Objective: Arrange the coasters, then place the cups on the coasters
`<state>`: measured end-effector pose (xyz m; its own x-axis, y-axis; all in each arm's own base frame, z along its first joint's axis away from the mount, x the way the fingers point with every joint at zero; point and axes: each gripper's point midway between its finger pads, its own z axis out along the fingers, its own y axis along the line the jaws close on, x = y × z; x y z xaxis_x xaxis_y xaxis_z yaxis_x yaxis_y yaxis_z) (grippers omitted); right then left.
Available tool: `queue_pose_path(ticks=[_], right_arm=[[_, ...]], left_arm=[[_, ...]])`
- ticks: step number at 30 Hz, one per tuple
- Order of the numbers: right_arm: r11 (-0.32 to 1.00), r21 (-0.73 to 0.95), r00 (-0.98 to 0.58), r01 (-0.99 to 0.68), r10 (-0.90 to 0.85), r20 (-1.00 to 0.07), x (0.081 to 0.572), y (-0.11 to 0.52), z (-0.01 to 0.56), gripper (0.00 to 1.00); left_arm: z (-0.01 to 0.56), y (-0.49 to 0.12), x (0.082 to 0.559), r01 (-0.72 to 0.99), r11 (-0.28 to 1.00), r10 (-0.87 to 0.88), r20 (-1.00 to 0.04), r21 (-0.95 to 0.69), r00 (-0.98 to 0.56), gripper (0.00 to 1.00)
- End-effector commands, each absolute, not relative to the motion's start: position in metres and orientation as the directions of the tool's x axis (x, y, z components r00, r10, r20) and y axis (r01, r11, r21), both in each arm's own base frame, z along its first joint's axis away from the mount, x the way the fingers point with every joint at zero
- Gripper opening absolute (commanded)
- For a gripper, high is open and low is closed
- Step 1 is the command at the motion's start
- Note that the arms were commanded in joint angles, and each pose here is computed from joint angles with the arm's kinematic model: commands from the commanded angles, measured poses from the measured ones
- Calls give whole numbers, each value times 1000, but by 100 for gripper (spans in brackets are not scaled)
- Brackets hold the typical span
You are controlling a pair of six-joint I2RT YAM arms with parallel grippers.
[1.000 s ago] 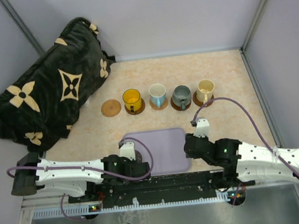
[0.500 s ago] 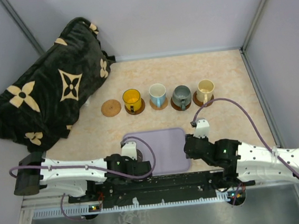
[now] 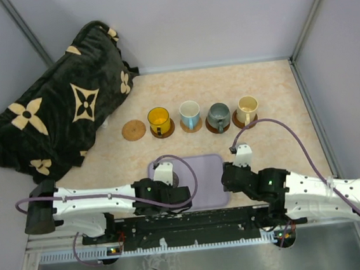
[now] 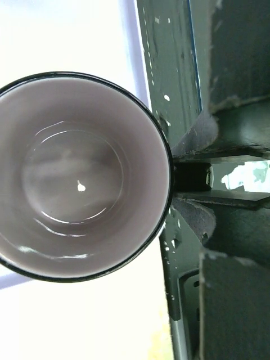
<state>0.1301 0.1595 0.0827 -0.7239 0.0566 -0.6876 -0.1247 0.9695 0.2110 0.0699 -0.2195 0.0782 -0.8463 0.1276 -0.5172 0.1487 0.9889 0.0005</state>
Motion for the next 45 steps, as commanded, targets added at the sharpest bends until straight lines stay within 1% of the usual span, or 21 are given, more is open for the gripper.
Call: queue_pose_path(ticks=[1,7,18,21,24,31,37,45], right_arm=[[966,234,-702,-110,91,-706,135,162,89,48],[967,234,-694,-106,97,-714,136,160,92,48],[969,230,-693,-92,103,-713,136,157,85,48],[969,230,-695,-92,103,-712,136,158,84,48],[969,229,-690,-90,105,-716,137,157,86,48],[973,219,-677,-76,111,-728,139,151,93,48],[975,215,-663,-63,120,-739,141,146,95,48],[978,205,-645,-50,125,-754,145,143,103,48]], left_arm=[[117,-231,101,165,986,131,-635,6,-762,0],[129,-224,127,150,988,85,-656,-43,-750,0],[167,-174,182,36,998,-12,-730,-50,-683,0],[163,-158,199,26,1000,7,-731,-15,-682,0],[162,-154,222,45,998,-5,-738,-48,-674,0],[167,-128,282,4,996,-61,-754,-84,-654,0],[161,-112,322,-43,997,-77,-772,-64,-631,0],[159,-111,361,-56,998,-66,-842,-42,-535,0]])
